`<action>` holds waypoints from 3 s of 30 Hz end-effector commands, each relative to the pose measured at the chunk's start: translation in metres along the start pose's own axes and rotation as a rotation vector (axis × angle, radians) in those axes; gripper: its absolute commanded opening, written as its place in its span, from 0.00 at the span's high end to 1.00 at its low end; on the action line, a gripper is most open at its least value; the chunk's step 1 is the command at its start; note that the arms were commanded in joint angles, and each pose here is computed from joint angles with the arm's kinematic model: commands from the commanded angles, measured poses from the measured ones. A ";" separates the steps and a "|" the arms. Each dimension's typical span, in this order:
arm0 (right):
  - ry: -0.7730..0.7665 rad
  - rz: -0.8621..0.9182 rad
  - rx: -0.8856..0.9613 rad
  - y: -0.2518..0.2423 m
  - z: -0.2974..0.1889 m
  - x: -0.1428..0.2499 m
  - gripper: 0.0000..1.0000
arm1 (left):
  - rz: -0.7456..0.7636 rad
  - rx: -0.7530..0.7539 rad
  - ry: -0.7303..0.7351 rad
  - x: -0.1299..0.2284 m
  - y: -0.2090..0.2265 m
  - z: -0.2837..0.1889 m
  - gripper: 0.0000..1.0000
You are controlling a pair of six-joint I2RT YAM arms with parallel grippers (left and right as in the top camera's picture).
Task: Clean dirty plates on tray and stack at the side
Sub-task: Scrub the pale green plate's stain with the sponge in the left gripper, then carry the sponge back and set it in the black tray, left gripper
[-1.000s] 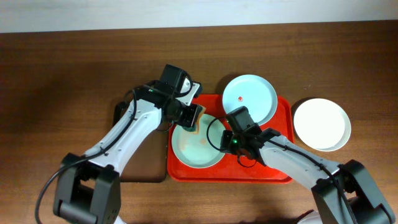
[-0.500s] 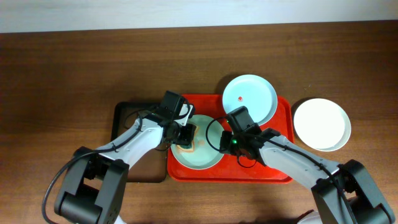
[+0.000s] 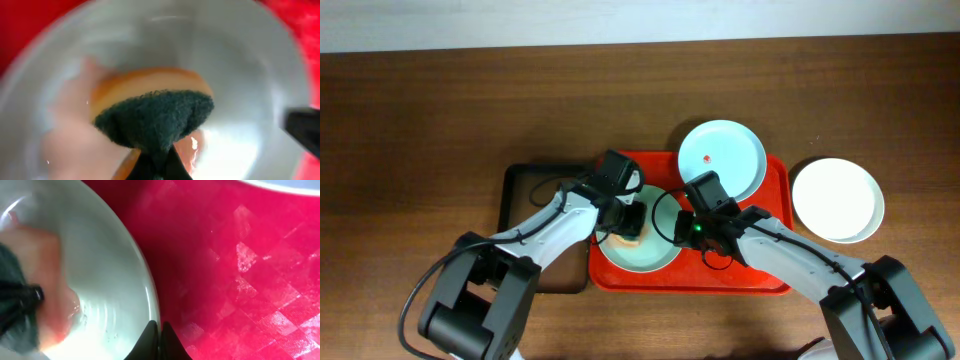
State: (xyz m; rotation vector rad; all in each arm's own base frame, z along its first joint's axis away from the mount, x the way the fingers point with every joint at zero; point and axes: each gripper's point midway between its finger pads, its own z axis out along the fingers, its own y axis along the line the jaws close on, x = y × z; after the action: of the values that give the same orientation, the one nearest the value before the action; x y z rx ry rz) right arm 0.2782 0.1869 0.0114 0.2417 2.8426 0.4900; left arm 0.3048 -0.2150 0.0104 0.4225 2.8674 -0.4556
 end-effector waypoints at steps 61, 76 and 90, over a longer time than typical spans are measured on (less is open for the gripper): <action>0.001 -0.015 -0.017 0.005 -0.001 -0.002 0.96 | 0.021 0.228 0.259 0.025 -0.033 0.016 1.00; 0.001 -0.015 -0.017 0.005 -0.001 -0.002 0.95 | -0.015 -0.200 -0.008 0.000 0.040 -0.022 1.00; 0.001 -0.015 -0.017 0.005 -0.001 -0.002 0.95 | -0.068 0.239 0.118 0.039 -0.029 0.017 1.00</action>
State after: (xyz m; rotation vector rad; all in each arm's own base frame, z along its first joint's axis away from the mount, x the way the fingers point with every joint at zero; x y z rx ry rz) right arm 0.2777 0.1869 0.0111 0.2227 2.8455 0.4873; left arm 0.3032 -0.2082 0.0066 0.3399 2.8551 -0.5347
